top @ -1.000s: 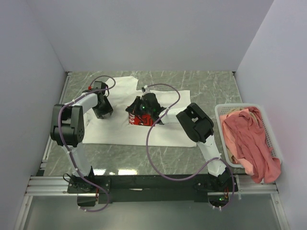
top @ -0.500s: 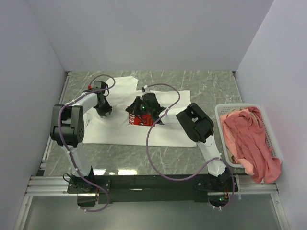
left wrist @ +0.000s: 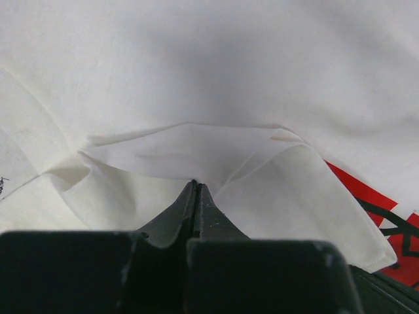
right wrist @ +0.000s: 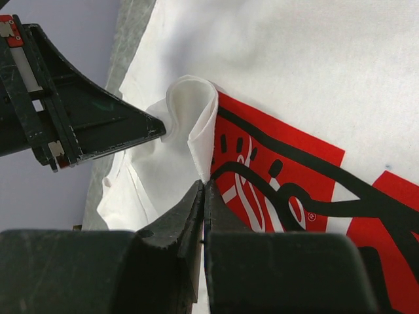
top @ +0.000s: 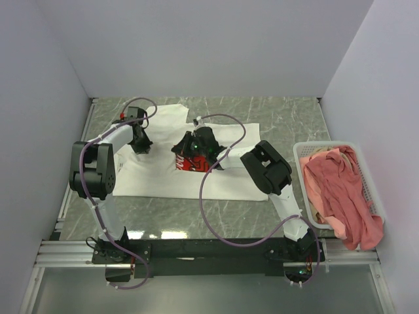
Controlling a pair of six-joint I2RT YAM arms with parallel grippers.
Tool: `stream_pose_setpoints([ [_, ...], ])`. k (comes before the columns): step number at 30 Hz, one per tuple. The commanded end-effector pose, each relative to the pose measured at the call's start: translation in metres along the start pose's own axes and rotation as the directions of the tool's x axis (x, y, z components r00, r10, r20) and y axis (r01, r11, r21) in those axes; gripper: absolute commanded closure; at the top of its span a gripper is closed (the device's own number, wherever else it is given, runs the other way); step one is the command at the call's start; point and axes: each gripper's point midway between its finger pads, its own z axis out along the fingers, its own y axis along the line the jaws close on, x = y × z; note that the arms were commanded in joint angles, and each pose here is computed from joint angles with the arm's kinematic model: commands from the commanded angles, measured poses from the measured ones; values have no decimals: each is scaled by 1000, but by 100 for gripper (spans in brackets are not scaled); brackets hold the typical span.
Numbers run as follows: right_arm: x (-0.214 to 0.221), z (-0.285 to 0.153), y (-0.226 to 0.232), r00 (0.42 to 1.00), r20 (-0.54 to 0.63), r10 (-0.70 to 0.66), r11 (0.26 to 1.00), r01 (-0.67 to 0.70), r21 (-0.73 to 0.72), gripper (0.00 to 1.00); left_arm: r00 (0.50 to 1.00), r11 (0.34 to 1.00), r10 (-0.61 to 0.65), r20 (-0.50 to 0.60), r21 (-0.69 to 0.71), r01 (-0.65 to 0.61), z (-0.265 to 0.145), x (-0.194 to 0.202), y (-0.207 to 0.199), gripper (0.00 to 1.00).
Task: Fold and stack the t-shirts
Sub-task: Fold the tshirt
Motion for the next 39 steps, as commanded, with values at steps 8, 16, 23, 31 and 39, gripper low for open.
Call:
stream_pose_setpoints([
  [8,-38,-4,26,994,91,-57,998,59,-20,96,994,999,-1,110,51,-5,-26,-45,-18,99],
  [16,-46,-13,21,988,141,-54,998,52,19,96,990,994,11,143,110,-27,-37,-68,-38,99],
  [23,-54,-23,13,978,205,-46,998,37,50,96,987,989,22,158,143,-45,-37,-76,-48,100],
  [31,-60,-31,8,965,260,-41,997,23,69,96,988,988,23,152,147,-46,-30,-76,-50,99],
  [39,-52,-31,-2,968,250,-21,995,-4,97,76,990,987,15,143,154,-37,-24,-77,-47,96],
])
